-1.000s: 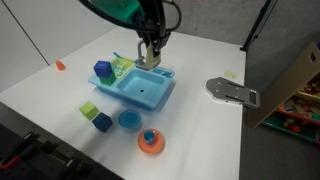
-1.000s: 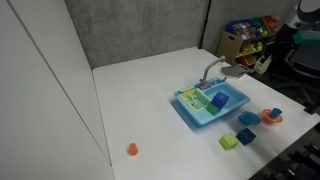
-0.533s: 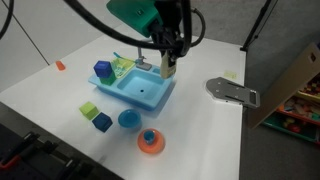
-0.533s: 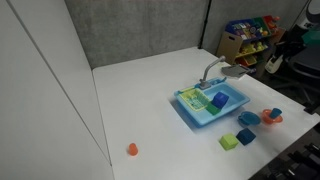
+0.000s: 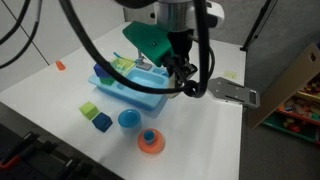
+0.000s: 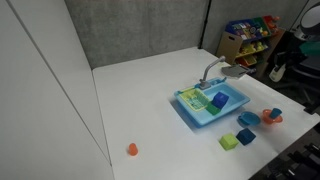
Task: Place the small, white bottle on the table
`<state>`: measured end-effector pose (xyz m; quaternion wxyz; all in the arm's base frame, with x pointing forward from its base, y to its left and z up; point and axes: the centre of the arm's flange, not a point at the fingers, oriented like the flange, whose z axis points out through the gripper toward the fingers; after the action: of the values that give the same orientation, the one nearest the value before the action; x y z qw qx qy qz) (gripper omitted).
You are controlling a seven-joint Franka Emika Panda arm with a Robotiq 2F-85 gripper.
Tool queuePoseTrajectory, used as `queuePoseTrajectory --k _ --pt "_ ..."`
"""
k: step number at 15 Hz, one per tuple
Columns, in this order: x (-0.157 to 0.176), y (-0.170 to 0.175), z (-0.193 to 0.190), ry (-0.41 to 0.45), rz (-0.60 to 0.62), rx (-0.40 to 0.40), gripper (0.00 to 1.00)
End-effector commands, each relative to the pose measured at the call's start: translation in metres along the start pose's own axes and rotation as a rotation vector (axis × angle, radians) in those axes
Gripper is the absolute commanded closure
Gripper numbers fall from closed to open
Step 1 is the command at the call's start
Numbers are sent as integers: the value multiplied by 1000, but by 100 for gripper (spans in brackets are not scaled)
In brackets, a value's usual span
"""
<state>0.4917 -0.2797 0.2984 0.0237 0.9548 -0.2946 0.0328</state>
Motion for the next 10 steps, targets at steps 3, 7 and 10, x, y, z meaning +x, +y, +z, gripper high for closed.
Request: queuePoseTrajectory --k 3,7,10 --pt "19 7 34 -34 29 -41 90" --pt "22 12 60 -44 25 -30 90" --pt "24 14 79 -46 35 -12 90"
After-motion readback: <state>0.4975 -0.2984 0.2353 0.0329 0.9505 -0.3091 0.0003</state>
